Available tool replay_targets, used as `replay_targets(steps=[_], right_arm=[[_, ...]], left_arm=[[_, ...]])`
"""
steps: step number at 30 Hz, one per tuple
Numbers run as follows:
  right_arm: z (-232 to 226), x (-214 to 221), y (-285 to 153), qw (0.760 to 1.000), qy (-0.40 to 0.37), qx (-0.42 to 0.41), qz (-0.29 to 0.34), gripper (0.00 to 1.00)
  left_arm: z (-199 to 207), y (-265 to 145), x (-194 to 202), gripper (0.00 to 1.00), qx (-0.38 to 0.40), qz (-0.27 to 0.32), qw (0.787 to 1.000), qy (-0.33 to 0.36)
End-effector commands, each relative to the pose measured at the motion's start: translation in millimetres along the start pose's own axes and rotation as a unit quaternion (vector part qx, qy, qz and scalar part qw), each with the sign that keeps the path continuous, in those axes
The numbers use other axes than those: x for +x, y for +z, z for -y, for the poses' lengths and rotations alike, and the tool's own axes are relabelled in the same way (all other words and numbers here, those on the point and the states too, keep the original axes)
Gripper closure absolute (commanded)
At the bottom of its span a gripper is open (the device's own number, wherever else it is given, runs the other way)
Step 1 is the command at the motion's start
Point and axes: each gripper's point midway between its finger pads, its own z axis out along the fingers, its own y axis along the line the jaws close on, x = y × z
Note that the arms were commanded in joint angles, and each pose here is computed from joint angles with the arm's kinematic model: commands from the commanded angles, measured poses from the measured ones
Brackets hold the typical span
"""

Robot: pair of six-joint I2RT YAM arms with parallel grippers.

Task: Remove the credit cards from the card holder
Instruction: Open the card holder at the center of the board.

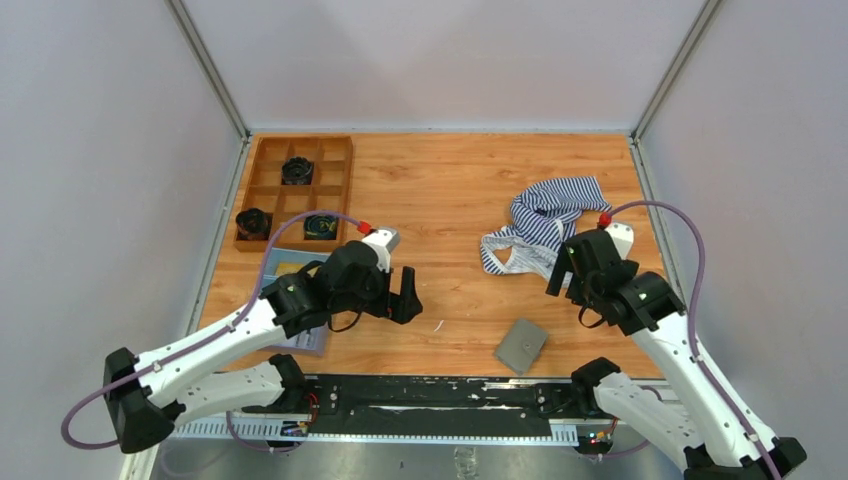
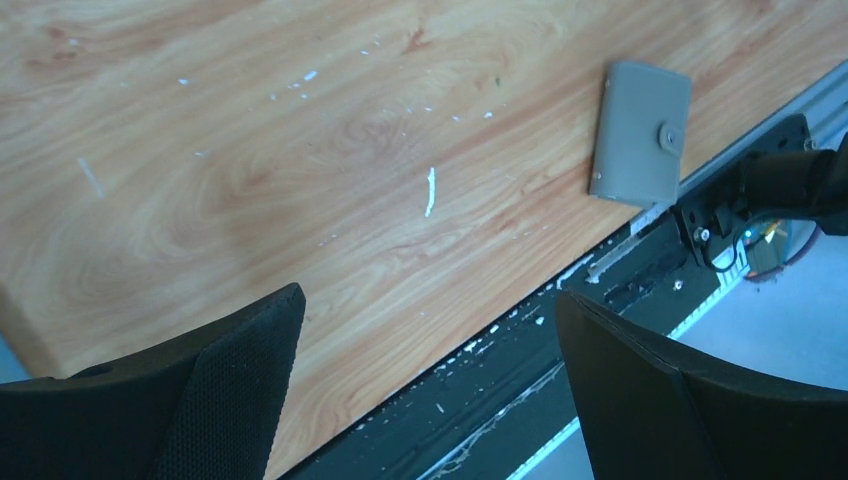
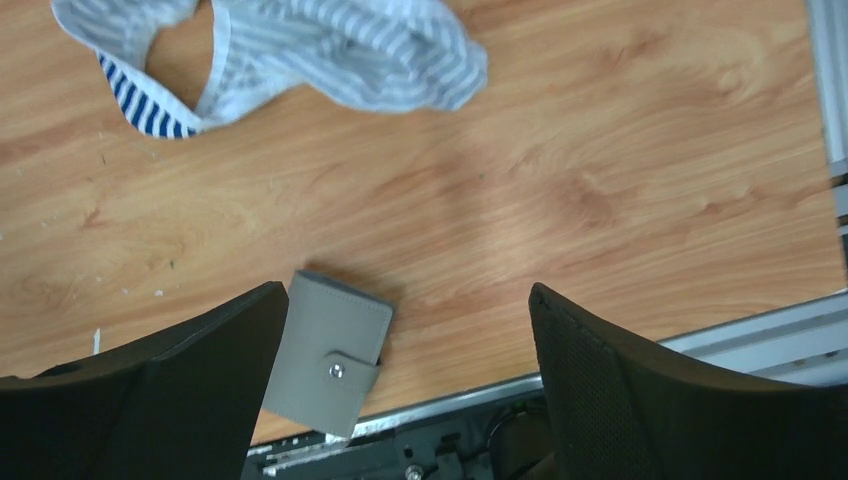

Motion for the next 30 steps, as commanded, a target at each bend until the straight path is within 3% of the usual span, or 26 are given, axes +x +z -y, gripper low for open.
replay_targets(steps=[1,4,8,15,20,30], right_arm=[[-15,60,7,0.990,0.042,-0.020,-0.132,0.06],[-30,101,14,0.974,0.066,-0.040,-0.213,0.06],[-49,139,21,0.955,0.080,-0.073,-0.276,0.07],[-74,155,32,0.942,0.094,-0.115,-0.300,0.05],[-91,163,39,0.937,0.078,-0.129,-0.315,0.05],[-156,160,53,0.930,0.023,-0.193,-0.312,0.07]], left_arm=[[16,15,-2,0.00,0.019,0.012,1.000,-0.010],[12,21,1,0.00,0.009,0.012,1.000,-0.021],[-1,19,-2,0.00,-0.026,0.020,0.999,-0.019],[-12,10,-12,0.00,-0.049,0.056,0.997,-0.021],[-7,10,-11,0.00,-0.046,0.032,0.998,0.000],[-16,6,-12,0.00,-0.070,0.041,0.997,-0.014]])
